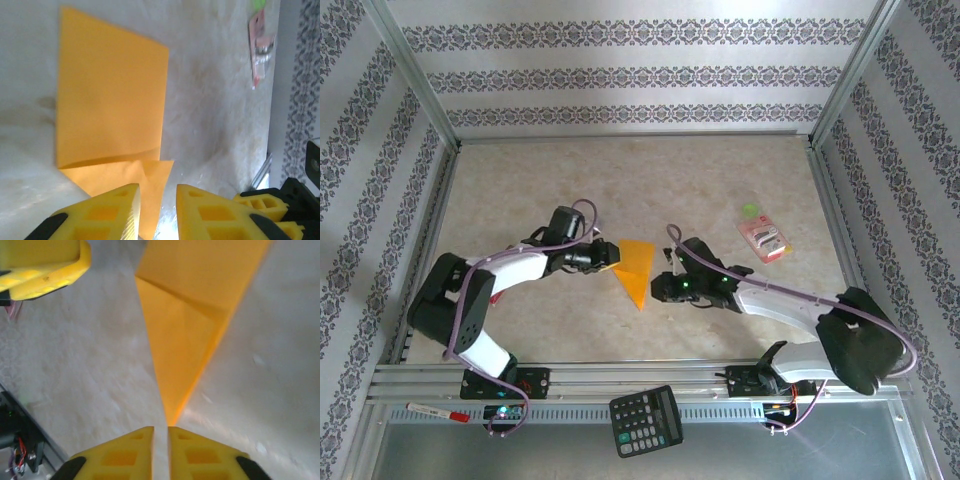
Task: Fold a paper plane with a square sheet of paper (pick it up from the middle)
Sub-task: Fourth fold the wing at the center of the table.
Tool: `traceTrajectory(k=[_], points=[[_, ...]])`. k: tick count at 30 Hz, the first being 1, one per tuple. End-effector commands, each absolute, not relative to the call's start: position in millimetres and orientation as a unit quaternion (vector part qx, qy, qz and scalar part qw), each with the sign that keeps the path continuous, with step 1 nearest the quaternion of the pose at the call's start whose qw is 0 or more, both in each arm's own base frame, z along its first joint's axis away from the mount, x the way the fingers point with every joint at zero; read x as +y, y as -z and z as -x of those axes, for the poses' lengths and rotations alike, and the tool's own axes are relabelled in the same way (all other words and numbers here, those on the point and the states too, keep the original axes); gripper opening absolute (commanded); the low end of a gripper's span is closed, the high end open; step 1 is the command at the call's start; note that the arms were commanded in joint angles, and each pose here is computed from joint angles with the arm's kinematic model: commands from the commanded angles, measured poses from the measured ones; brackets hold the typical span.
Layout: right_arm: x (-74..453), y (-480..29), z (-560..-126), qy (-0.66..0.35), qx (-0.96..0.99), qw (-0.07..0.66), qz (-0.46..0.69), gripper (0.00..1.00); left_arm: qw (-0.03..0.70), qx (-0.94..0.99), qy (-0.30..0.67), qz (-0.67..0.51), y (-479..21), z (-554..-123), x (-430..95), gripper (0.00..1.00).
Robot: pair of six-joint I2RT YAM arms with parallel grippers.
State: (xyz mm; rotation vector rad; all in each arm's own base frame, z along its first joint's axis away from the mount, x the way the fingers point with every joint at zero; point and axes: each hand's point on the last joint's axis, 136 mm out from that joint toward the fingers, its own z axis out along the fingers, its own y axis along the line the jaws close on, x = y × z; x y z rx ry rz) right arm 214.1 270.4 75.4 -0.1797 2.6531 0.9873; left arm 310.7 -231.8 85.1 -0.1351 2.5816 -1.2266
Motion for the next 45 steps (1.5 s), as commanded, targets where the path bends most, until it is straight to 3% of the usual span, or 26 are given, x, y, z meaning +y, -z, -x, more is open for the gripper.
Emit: traceTrajectory(k=[1, 14, 23, 33, 45], points=[[283.7, -76.3, -236.1, -0.32, 0.927, 0.179, 0.075, 0.2, 0.13, 0.918, 0.369, 0.067, -65.2, -304.9, -203.2, 0.28], [257.9, -50.3, -257.9, -0.228, 0.954, 0.191, 0.043, 0.41, 0.108, 0.919, 0.375, 0.055, -57.1, -303.3, -209.6, 0.41], [284.4, -41.4, -268.5, -0.274, 0.947, 0.161, 0.054, 0.42, 0.099, 0.924, 0.366, 0.055, -48.9, -300.2, -208.2, 0.41], [277.4, -25.9, -268.7, -0.28, 0.948, 0.139, 0.061, 0.11, 0.086, 0.925, 0.367, 0.051, -47.3, -287.1, -210.1, 0.47], [274.3, -11.5, -261.2, -0.312, 0.942, 0.106, 0.07, 0.01, 0.061, 0.926, 0.369, 0.042, -35.8, -292.7, -228.6, 0.49]])
